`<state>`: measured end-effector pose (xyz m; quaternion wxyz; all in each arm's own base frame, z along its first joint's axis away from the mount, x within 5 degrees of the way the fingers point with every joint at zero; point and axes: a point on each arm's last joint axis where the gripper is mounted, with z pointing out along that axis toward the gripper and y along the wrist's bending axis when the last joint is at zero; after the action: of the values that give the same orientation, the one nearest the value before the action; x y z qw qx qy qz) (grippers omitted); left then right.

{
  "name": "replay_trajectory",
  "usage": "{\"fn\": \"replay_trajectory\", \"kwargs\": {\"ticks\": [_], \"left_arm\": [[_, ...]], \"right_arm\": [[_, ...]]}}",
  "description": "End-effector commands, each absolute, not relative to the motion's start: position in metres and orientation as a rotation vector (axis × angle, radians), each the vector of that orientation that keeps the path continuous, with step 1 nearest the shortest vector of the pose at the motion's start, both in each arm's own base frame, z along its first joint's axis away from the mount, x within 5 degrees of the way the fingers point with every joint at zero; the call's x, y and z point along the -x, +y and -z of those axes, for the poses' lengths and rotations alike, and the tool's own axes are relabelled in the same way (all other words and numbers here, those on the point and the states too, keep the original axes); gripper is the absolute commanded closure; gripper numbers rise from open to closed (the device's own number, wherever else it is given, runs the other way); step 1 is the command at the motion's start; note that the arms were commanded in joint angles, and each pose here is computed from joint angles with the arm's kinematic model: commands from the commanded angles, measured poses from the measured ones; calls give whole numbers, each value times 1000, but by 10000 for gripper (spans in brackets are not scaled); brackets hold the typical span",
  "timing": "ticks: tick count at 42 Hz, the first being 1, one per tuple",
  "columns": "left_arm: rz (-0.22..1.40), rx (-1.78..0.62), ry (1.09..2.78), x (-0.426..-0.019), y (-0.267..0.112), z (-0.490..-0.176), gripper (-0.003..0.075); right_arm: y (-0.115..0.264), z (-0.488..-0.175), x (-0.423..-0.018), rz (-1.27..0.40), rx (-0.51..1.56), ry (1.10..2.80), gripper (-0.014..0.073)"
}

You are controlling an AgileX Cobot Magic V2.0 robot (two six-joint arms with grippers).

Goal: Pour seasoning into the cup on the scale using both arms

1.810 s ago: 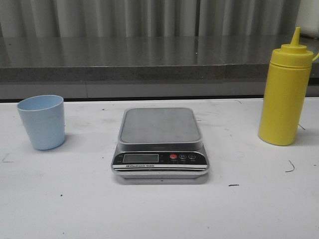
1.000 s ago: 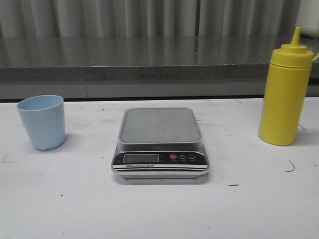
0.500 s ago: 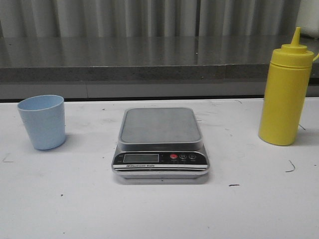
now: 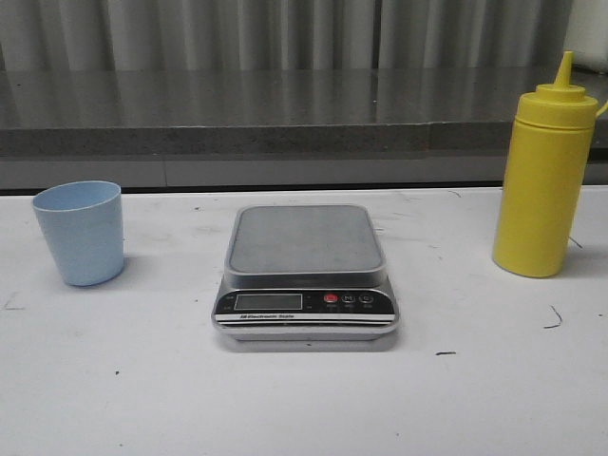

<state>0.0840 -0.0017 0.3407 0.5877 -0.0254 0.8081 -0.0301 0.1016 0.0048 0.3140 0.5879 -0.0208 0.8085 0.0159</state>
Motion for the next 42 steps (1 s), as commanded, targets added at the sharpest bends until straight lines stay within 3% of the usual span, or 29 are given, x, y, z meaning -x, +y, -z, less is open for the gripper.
{"fn": "replay_trajectory", "kwargs": {"ticks": [1,10,14,16,21,25,28,42], "left_arm": [[76,59,1823,-93,-2,-354,740],[73,62,1889,-104,-2,-348,739],[57,55,1906,-107,-2,-346,710],[49,52,1911,-109,-1,-345,661],[40,48,1926,-113,-1,-343,423],[40,48,1949,-119,-1,-341,256],[49,46,1982,-127,-2,-340,224],[112,-101,2169,-198,-31,-341,227]], "right_arm": [[4,-319,-115,-17,52,1860,713],[4,-307,-130,-20,54,1965,702],[4,-305,-132,-20,55,1983,591],[4,-304,-133,-20,55,1990,507],[4,-303,-133,-21,56,1997,229],[4,-303,-133,-20,56,1997,125],[4,-303,-133,-21,56,1999,116],[4,-303,-133,-21,56,2000,116]]}}
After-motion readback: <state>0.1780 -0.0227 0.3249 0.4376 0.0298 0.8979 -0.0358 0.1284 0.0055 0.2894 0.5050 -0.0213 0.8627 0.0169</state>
